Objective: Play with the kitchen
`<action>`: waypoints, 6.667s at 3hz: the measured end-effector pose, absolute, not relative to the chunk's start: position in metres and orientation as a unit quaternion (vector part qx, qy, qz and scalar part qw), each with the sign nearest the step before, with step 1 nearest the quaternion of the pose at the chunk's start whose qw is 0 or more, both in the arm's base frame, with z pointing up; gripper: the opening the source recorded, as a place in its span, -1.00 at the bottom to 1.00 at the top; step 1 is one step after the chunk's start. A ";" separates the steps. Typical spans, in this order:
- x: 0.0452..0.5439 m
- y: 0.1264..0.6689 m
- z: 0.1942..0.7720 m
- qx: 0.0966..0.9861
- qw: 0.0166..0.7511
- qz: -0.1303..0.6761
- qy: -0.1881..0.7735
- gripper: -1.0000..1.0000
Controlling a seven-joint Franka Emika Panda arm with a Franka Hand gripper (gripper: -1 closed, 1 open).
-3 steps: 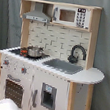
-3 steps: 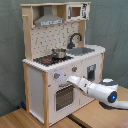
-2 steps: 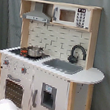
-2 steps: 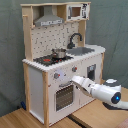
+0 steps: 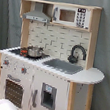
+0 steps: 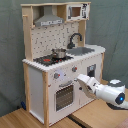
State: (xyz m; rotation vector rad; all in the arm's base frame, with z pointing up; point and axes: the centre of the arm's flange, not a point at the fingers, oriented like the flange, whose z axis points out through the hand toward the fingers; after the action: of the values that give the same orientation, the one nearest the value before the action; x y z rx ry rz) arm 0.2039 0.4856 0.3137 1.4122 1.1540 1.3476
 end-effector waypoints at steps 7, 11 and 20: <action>0.282 0.421 0.266 0.687 0.283 0.613 0.269 1.00; 0.342 0.413 0.255 0.679 0.273 0.603 0.317 1.00; 0.266 0.479 0.247 0.697 0.389 0.572 0.187 -1.00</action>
State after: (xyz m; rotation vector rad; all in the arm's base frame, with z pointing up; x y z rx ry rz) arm 0.2655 0.4789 0.2473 1.7731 0.4759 1.4551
